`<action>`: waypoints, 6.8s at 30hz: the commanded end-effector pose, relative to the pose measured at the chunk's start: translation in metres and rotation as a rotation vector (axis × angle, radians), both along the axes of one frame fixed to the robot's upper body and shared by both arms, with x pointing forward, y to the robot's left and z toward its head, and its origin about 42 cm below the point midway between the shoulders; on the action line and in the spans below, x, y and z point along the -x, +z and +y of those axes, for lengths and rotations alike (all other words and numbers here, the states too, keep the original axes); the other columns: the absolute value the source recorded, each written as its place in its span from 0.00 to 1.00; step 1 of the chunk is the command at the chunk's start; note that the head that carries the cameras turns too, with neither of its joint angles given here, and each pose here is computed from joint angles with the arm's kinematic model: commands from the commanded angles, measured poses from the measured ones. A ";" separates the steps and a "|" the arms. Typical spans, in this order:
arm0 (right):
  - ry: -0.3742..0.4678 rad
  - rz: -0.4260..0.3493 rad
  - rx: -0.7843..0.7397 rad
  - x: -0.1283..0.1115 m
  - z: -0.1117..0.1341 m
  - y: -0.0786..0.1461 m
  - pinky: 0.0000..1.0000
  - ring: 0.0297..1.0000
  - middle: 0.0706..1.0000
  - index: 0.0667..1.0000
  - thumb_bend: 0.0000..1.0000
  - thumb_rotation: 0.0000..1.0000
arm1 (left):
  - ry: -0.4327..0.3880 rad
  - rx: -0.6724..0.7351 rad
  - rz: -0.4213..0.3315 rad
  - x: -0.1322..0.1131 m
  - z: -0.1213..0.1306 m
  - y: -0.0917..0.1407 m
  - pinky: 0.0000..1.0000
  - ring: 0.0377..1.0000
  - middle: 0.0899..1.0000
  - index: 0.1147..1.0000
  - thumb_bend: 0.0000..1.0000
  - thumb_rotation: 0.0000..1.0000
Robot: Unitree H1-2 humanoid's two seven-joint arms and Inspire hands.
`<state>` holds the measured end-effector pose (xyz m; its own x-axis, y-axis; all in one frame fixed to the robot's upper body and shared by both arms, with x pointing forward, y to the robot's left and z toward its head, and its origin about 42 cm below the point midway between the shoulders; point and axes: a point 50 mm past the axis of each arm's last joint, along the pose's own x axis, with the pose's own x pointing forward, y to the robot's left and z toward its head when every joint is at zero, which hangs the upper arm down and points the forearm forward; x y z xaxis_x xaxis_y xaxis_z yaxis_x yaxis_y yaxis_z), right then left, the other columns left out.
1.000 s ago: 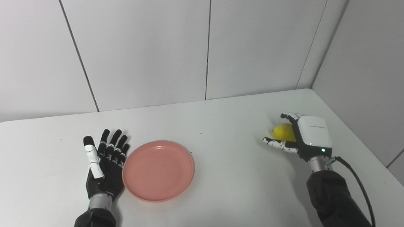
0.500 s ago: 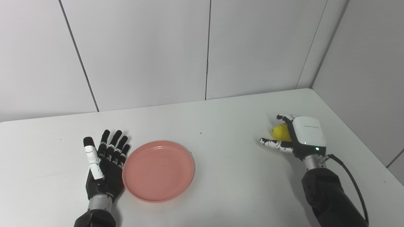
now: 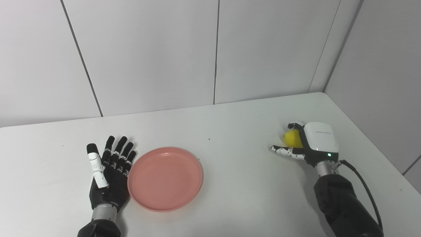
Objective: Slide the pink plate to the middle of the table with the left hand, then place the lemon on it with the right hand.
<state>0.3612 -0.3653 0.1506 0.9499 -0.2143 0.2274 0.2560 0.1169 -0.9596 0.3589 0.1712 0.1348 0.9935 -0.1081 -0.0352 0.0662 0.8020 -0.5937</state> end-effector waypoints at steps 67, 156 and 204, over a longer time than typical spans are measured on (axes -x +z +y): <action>0.375 -0.205 -0.035 -0.010 0.086 0.107 0.15 0.17 0.21 0.25 0.66 0.28 | 0.001 0.011 0.148 0.024 -0.044 -0.019 0.89 0.86 0.86 0.90 0.85 0.80; 0.832 0.011 -0.062 -0.018 0.258 0.057 0.19 0.23 0.28 0.35 0.59 0.36 | 0.021 -0.054 0.137 0.028 -0.076 -0.018 0.84 0.83 0.83 0.88 0.81 0.84; 0.799 0.072 -0.031 -0.015 0.256 0.050 0.49 0.56 0.60 0.62 0.81 0.68 | 0.026 -0.081 0.137 0.027 -0.075 -0.018 0.83 0.84 0.81 0.87 0.82 0.84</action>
<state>0.3717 -0.1102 0.1786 0.8444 0.5272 0.0954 -0.0436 0.2451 -0.9685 0.3468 0.1219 0.1360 0.9950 -0.0749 -0.0658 0.0343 0.8770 -0.4792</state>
